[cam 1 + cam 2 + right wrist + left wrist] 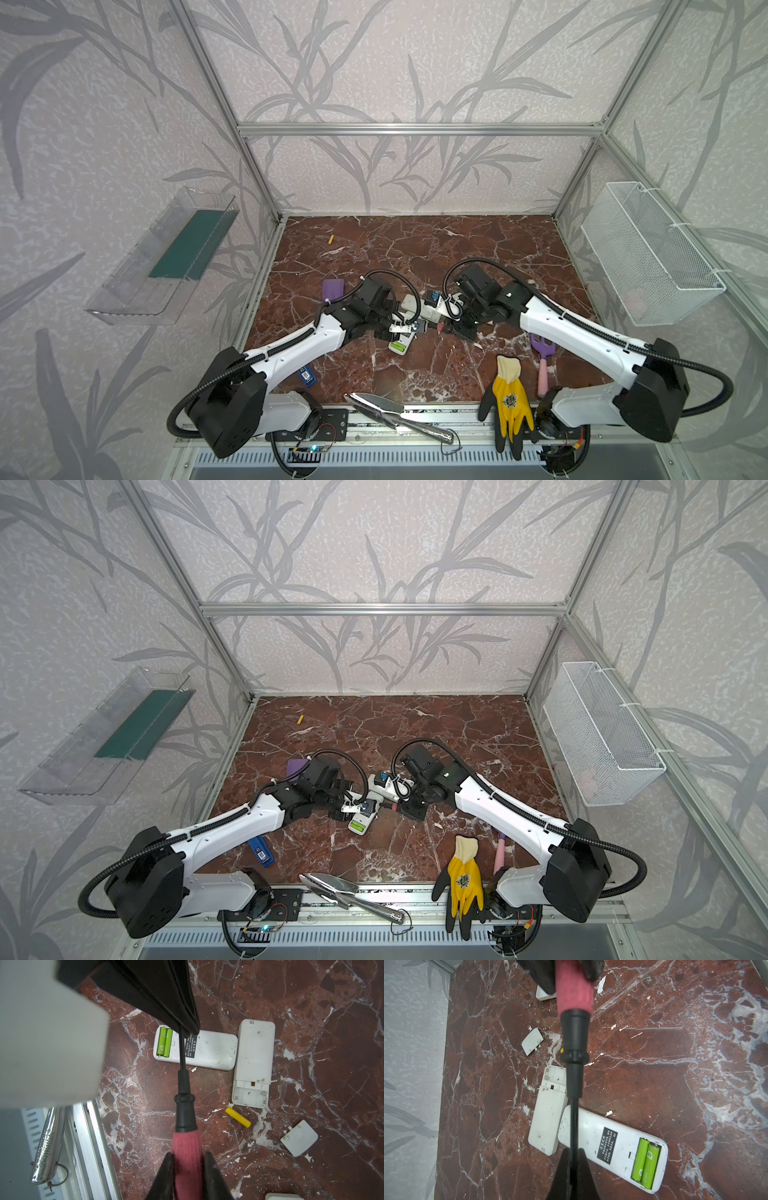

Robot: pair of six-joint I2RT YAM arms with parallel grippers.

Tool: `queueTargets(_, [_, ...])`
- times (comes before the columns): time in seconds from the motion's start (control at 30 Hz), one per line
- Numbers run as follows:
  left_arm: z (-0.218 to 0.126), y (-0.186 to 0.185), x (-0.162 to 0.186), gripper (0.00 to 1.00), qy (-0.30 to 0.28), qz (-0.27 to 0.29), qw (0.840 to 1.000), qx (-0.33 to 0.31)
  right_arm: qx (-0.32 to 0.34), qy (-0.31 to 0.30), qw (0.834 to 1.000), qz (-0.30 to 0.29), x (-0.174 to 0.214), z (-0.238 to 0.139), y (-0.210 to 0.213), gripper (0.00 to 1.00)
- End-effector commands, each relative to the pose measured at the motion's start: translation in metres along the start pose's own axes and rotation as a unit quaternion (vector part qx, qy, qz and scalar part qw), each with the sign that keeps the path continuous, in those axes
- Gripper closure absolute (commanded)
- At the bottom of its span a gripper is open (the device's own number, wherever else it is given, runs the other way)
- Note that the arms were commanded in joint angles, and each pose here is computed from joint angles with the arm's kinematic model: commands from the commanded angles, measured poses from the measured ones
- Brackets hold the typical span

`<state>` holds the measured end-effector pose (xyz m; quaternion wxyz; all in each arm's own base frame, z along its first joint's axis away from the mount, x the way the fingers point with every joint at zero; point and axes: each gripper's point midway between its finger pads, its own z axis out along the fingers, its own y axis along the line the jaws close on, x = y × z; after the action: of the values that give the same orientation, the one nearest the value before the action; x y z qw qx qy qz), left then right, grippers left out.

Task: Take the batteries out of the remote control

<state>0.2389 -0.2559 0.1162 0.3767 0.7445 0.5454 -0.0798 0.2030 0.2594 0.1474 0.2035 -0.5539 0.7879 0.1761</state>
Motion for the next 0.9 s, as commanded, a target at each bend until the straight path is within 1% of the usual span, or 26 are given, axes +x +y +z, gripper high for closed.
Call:
queueTargets(0.0, [-0.002,0.016,-0.005,1.0,-0.007,0.001,0.999,-0.034,-0.002,-0.018,1.0,0.005,-0.005,0.0,0.002,0.92])
queueTargets(0.13, [-0.002,0.015,-0.003,1.0,-0.003,0.0,0.999,-0.033,0.006,-0.023,1.0,-0.002,-0.005,-0.004,0.001,0.8])
queueTargets(0.23, [-0.002,0.013,0.0,1.0,0.005,-0.006,0.999,-0.031,0.023,-0.033,0.999,-0.01,-0.005,-0.009,-0.002,0.64])
queueTargets(0.3, [-0.003,0.012,0.001,1.0,0.008,-0.011,1.0,-0.025,0.033,-0.043,0.998,-0.027,-0.005,-0.011,-0.003,0.56])
queueTargets(0.43, [-0.004,0.006,0.001,1.0,0.011,-0.02,1.0,-0.007,0.071,-0.084,0.992,-0.055,-0.006,-0.018,-0.008,0.46])
queueTargets(0.53, [-0.003,0.006,0.003,1.0,0.011,-0.02,1.0,-0.01,0.089,-0.107,0.987,-0.075,-0.007,-0.026,-0.008,0.42])
queueTargets(0.63, [-0.003,0.006,0.002,1.0,0.004,-0.018,1.0,-0.019,0.091,-0.107,0.987,-0.083,-0.003,-0.03,-0.008,0.41])
queueTargets(0.7, [-0.003,0.005,0.0,1.0,-0.006,-0.018,1.0,-0.018,0.074,-0.104,0.989,-0.07,0.0,-0.031,-0.009,0.42])
queueTargets(0.77, [-0.005,0.004,-0.004,1.0,-0.015,-0.019,1.0,-0.014,0.075,-0.1,0.991,-0.055,0.002,-0.032,-0.015,0.43])
queueTargets(0.87, [-0.006,0.004,-0.009,1.0,-0.029,-0.022,0.999,-0.01,0.074,-0.106,0.99,-0.056,0.002,-0.032,-0.018,0.43])
